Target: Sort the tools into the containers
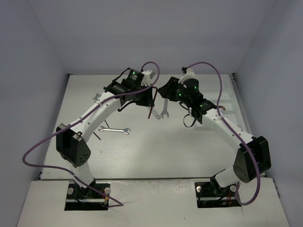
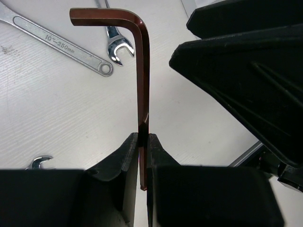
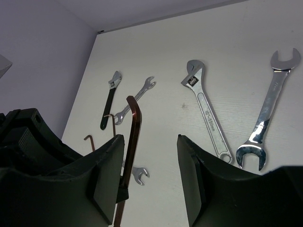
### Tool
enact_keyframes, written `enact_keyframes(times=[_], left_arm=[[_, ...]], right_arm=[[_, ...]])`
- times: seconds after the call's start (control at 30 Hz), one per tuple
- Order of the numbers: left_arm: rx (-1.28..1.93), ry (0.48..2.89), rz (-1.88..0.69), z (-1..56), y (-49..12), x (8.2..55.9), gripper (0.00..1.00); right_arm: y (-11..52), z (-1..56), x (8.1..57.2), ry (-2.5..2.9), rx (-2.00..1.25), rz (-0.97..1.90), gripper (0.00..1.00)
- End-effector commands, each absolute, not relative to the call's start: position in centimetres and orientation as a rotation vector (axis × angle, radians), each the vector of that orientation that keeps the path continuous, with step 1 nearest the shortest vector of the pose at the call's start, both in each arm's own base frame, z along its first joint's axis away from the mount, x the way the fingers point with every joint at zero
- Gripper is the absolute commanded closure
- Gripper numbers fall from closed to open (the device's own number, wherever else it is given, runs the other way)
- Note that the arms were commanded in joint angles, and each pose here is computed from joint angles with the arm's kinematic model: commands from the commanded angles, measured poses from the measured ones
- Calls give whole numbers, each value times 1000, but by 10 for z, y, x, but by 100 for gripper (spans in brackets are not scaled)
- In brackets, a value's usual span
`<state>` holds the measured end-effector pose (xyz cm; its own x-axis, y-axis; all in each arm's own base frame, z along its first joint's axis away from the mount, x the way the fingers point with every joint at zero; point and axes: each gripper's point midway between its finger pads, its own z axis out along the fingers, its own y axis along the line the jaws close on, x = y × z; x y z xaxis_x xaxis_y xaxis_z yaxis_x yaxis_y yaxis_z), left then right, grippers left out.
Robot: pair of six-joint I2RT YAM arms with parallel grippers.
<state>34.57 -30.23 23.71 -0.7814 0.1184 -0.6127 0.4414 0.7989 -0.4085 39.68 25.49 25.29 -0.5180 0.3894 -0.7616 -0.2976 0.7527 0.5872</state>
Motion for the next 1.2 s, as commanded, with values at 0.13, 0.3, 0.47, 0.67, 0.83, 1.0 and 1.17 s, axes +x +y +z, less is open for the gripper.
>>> enact_keyframes(times=[0.13,0.3,0.47,0.67,0.83,1.0,1.17], left_arm=[[455,2233,-803,287,-316,354,100],[479,2226,-805,287,-319,352,100],[488,2248,-785,277,-318,352,100],[358,2327,-694,251,-297,361,45],[86,2398,-604,230,-249,366,28],[-190,2437,-497,205,-186,354,27],[-317,2410,-414,196,-144,331,27]], right_arm=[[287,277,397,1867,-12,981,54],[295,275,398,1871,-26,990,57],[286,274,403,1860,9,950,90],[235,271,421,1834,214,845,100],[127,244,441,1783,588,687,100],[4,190,439,1698,1024,548,100],[-59,161,445,1576,1261,520,100]])
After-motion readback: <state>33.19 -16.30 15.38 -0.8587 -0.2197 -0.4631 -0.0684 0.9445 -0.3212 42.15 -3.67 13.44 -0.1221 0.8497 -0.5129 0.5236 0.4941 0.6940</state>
